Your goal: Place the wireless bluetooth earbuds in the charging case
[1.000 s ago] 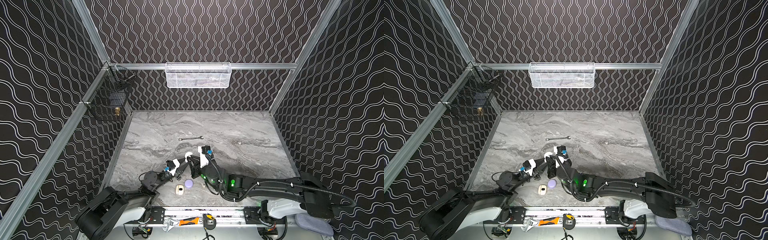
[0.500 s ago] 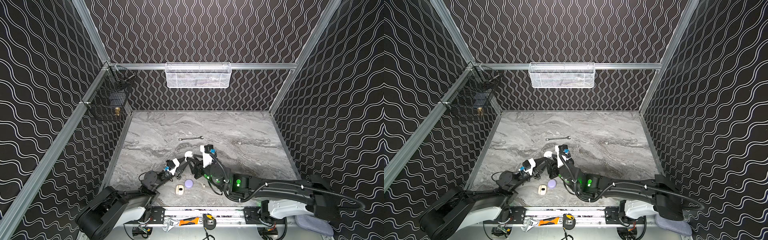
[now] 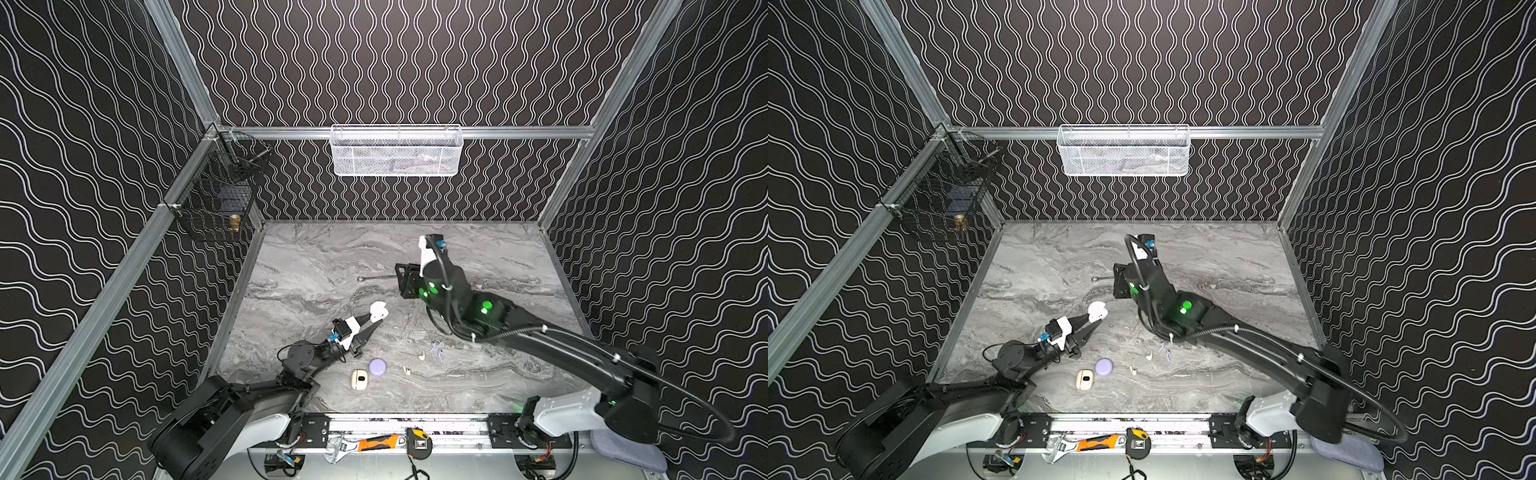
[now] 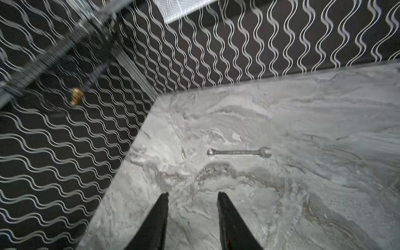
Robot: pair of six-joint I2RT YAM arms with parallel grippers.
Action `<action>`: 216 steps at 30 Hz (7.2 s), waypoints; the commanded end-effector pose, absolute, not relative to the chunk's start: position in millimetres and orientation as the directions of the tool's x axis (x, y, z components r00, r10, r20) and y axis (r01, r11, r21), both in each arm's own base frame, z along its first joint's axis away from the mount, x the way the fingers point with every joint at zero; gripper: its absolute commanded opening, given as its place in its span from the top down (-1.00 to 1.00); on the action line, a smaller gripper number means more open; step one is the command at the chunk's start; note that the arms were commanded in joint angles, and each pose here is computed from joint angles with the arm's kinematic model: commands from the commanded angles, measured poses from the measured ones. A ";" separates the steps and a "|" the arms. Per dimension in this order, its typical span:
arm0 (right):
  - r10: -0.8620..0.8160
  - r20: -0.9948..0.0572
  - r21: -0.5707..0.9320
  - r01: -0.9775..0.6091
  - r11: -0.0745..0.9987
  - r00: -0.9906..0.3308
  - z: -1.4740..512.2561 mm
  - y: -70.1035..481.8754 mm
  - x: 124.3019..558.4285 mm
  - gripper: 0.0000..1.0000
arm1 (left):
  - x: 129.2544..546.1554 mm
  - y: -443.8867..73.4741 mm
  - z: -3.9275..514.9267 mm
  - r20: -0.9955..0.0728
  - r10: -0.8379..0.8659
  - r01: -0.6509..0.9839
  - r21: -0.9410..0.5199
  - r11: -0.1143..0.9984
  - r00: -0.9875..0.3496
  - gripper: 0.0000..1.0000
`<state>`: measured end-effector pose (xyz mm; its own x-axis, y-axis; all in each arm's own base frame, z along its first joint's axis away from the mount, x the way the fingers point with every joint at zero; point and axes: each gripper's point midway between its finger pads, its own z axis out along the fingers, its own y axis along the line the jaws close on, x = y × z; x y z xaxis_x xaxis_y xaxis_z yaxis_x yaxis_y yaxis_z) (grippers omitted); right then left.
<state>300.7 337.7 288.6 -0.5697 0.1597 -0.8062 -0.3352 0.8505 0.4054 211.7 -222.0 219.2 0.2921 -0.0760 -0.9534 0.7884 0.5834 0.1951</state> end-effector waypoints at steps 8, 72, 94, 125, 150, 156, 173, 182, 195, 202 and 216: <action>-0.169 -0.622 0.373 -0.479 0.795 -0.765 230.5 376.6 272.7 0.17 | 205.0 -230.9 225.2 -0.944 -0.081 0.817 0.230 0.528 0.319 1.00; -0.459 -0.600 0.126 -0.644 0.755 -0.655 77.9 362.5 116.5 -0.61 | 368.4 -140.7 33.6 -0.466 -0.343 0.004 -0.598 0.802 -0.816 1.00; -0.591 -0.513 -0.040 -0.670 0.741 -0.623 28.9 382.8 128.7 -0.67 | 363.0 -116.3 20.0 -0.465 -0.349 -0.084 -0.500 0.862 -0.814 -0.50; -0.536 -0.489 -0.033 -0.599 0.800 -0.688 7.5 379.7 147.8 -0.27 | 350.1 -73.6 85.8 -0.677 -0.390 -0.114 -0.415 0.903 -0.624 -0.66; -0.472 -0.612 -0.020 -0.585 0.811 -0.635 40.2 370.1 169.7 0.19 | 353.1 -87.6 109.7 -0.696 -0.367 -0.021 -0.451 0.892 -0.617 -0.61; -0.321 -0.802 0.055 -0.596 0.801 -0.504 112.5 362.4 212.9 0.31 | 341.6 -109.2 168.6 -0.697 -0.378 0.105 -0.543 0.833 -0.609 -0.60; -0.186 -0.959 -0.283 -0.664 0.692 0.215 293.0 331.3 228.6 0.44 | 264.0 -170.6 294.7 -0.755 -0.224 0.549 -0.616 0.564 -0.617 -0.35; -0.236 -0.920 -0.388 -0.646 0.657 0.312 297.1 336.2 226.7 0.50 | 221.2 -216.1 305.5 -0.800 -0.081 0.689 -0.559 0.460 -0.595 -0.27; -0.200 -0.919 -0.391 -0.723 0.569 0.340 304.3 344.3 202.2 0.46 | 198.4 -243.0 315.8 -0.831 0.021 0.755 -0.493 0.432 -0.556 -0.10; -0.205 -0.914 -0.404 -0.719 0.566 0.352 307.8 351.1 202.4 0.48 | 195.0 -246.3 306.6 -0.822 0.080 0.755 -0.474 0.454 -0.564 0.05; -0.198 -0.912 -0.407 -0.728 0.552 0.360 307.2 355.7 196.5 0.47 | 189.2 -250.0 307.8 -0.822 0.105 0.771 -0.469 0.431 -0.560 0.36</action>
<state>198.6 353.9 297.7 0.3316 -0.2280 -0.9154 -0.7321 0.5498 -0.4022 194.1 -246.6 301.5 -0.5835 0.0925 -0.8068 0.7420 0.4645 -0.4833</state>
